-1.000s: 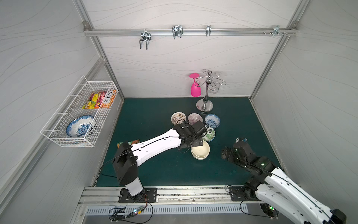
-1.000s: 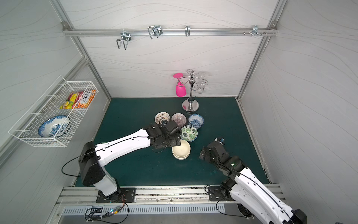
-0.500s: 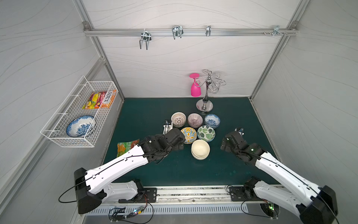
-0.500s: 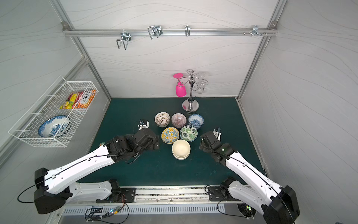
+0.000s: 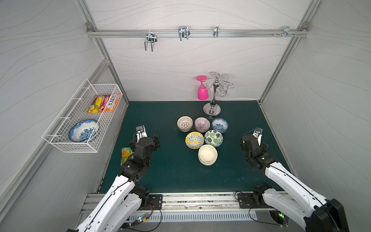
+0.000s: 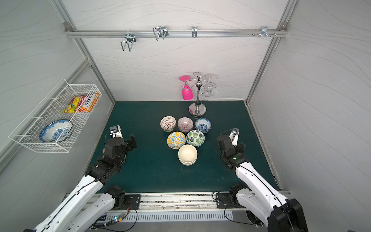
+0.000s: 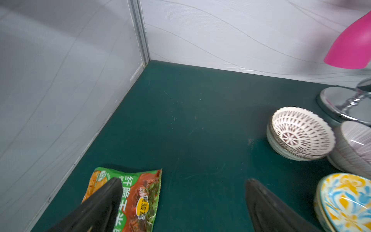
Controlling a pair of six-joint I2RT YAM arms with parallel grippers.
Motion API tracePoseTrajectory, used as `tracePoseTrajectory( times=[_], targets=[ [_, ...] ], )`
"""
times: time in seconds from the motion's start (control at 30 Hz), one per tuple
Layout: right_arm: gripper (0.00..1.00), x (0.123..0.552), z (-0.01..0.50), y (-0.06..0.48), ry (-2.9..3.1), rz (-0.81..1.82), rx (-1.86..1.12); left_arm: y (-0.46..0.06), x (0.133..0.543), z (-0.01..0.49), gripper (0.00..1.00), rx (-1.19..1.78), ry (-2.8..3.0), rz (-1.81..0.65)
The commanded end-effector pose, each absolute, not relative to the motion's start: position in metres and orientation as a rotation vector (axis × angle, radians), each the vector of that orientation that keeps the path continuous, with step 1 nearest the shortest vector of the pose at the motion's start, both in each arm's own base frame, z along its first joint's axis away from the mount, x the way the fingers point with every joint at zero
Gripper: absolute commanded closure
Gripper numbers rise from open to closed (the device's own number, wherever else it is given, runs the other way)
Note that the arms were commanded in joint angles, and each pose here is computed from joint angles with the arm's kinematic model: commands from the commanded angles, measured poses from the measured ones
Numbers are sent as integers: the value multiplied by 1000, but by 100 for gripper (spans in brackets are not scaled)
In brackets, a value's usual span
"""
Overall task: Stack the bowls
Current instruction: Reset both arms
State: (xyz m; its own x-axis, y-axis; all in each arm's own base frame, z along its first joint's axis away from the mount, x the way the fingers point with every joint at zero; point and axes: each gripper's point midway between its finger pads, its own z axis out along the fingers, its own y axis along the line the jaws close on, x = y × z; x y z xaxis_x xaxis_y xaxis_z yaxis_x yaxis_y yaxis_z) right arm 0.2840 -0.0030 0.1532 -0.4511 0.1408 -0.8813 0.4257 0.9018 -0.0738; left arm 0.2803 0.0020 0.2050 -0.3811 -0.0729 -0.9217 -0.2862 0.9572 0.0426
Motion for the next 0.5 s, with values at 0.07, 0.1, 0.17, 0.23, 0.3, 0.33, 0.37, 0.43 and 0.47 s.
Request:
tracePoseTrajectory(
  times=[0.07, 0.1, 0.17, 0.23, 0.3, 0.33, 0.37, 0.43, 0.47],
  targets=[
    [1, 296, 161, -26, 1954, -393, 470, 35, 307, 204, 0, -328, 1849, 312],
    [1, 298, 160, -27, 1957, -383, 460, 39, 311, 200, 0, -347, 1844, 300],
    [1, 301, 159, -29, 1953, -367, 434, 41, 318, 190, 0, -329, 1841, 308],
    [1, 305, 150, -32, 1947, -359, 403, 39, 325, 186, 0, -286, 1833, 326],
    [1, 308, 135, -30, 1957, -354, 365, 41, 331, 178, 0, -276, 1840, 357],
    [1, 309, 127, -30, 1960, -368, 340, 44, 333, 177, 0, -280, 1828, 366],
    [1, 312, 122, -30, 1954, -382, 324, 44, 337, 175, 0, -277, 1814, 365],
    [1, 316, 119, -24, 1972, -379, 281, 41, 344, 169, 0, -249, 1804, 354],
    [1, 320, 121, -23, 1947, -366, 268, 41, 348, 167, 0, -242, 1798, 344]
  ],
)
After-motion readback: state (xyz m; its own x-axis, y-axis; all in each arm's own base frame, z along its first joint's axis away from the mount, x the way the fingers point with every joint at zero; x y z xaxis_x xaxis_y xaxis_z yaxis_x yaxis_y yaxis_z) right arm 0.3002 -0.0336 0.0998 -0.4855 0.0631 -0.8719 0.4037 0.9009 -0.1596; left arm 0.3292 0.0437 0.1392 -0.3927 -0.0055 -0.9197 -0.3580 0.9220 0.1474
